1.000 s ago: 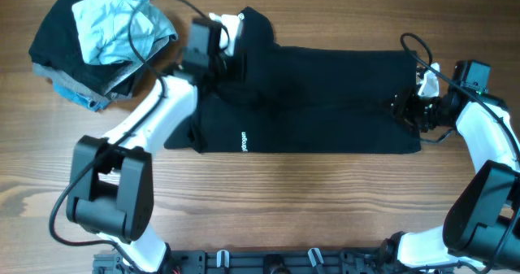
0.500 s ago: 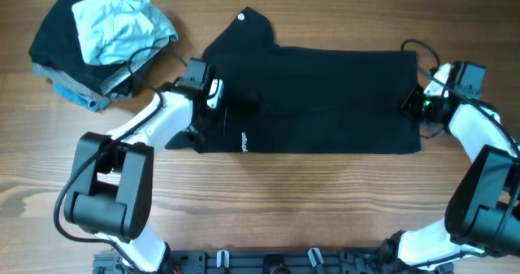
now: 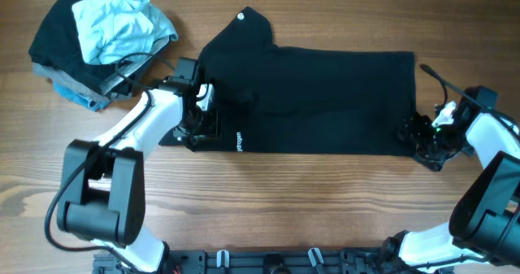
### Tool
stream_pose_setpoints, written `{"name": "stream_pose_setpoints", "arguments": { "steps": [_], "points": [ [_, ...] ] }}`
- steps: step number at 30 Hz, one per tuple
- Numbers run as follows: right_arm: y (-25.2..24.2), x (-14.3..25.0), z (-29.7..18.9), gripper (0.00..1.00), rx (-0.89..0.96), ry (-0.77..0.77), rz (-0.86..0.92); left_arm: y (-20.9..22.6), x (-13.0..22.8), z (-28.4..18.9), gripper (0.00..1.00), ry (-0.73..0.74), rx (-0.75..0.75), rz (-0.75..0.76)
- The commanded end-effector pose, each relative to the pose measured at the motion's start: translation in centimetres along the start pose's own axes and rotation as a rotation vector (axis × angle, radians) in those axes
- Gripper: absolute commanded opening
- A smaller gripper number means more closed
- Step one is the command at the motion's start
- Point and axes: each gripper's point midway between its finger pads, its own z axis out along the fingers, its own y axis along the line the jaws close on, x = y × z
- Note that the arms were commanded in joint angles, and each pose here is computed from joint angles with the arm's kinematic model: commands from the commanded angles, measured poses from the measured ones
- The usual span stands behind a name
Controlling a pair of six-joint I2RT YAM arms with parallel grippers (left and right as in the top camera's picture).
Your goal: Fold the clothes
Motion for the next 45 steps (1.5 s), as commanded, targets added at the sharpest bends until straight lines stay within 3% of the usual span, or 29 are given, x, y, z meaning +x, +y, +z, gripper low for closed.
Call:
{"name": "stream_pose_setpoints", "arguments": {
  "steps": [1, 2, 5, 8, 10, 11, 13, 15, 17, 19, 21, 25, 26, 27, 28, 30, 33, 35, 37, 40, 45],
  "points": [
    [-1.0, 1.2, 1.2, 0.54, 0.029, 0.022, 0.018, -0.8, -1.8, -4.1, 0.71, -0.093, 0.014, 0.009],
    [-2.2, 1.3, 1.3, 0.25, 0.096, 0.013, 0.086, -0.7, -1.8, -4.2, 0.73, -0.093, 0.006, 0.009],
    [-3.9, 0.8, 1.1, 0.07, 0.187, -0.027, 0.157, 0.5, -0.8, -4.1, 0.78, -0.059, -0.056, 0.002],
    [-6.7, 1.0, 0.3, 0.04, 0.286, -0.042, 0.283, 1.7, 0.3, -4.2, 0.86, -0.018, -0.124, -0.006],
    [-8.7, 0.8, -0.4, 0.04, 0.258, -0.046, 0.369, 2.1, 1.3, -3.4, 0.86, 0.011, -0.13, -0.01],
    [-8.7, 0.8, -0.4, 0.06, 0.237, -0.042, 0.364, 2.2, 1.7, -3.1, 0.86, 0.022, -0.133, -0.011],
    [-7.9, 0.5, -0.5, 0.54, 0.168, -0.034, 0.334, 2.7, 2.8, -1.9, 0.85, 0.042, -0.136, -0.014],
    [-7.6, -0.2, -1.4, 0.58, 0.165, -0.049, 0.33, 3.2, 4.1, -0.3, 0.79, 0.059, -0.139, -0.016],
    [-6.8, -1.4, -3.3, 0.59, 0.157, -0.085, 0.32, 3.5, 5.1, 0.4, 0.58, 0.079, -0.144, -0.018],
    [-6.0, -2.4, -5.7, 0.58, 0.148, -0.133, 0.306, 4.4, 5.1, 0.3, 0.11, 0.079, -0.187, -0.022],
    [-5.0, -2.9, -8.1, 0.59, 0.131, -0.191, 0.263, 6.5, 5.2, -0.2, 0.04, 0.067, -0.284, -0.095],
    [-2.4, -3.2, -11.1, 0.63, 0.036, -0.297, 0.148, 9.5, 6.6, -1.3, 0.05, 0.122, -0.336, -0.231],
    [-0.9, -3.7, -11.6, 0.64, -0.036, -0.321, 0.07, 9.3, 6.8, -1.8, 0.44, 0.148, -0.292, -0.273],
    [1.2, -4.2, -12.0, 0.64, -0.141, -0.34, -0.018, 8.8, 6.7, -2.2, 0.58, 0.159, -0.261, -0.285],
    [3.3, -4.6, -12.3, 0.64, -0.238, -0.359, -0.108, 7.8, 6.1, -3.2, 0.64, 0.17, -0.204, -0.298],
    [6.4, -4.9, -12.5, 0.63, -0.311, -0.392, -0.264, 6.8, 3.9, -6.2, 0.65, 0.135, -0.181, -0.292],
    [9.6, -5.2, -11.7, 0.63, -0.276, -0.428, -0.392, 3.0, -2.7, -13.3, 0.66, -0.062, -0.055, -0.19],
    [11.8, -5.2, -11.5, 0.66, -0.285, -0.452, -0.445, -0.6, -9.1, -17.3, 0.63, -0.327, 0.03, -0.03],
    [12.5, -5.2, -11.5, 0.7, -0.298, -0.453, -0.44, -2.8, -12.5, -18.5, 0.62, -0.478, 0.052, 0.104],
    [12.5, -5.0, -11.4, 0.73, -0.302, -0.442, -0.422, -6.0, -17.7, -16.8, 0.63, -0.621, 0.077, 0.234],
    [12.1, -4.2, -10.9, 0.73, -0.293, -0.403, -0.404, -7.0, -24.8, -4.8, 0.59, -0.667, 0.087, 0.322]
  ]
}}
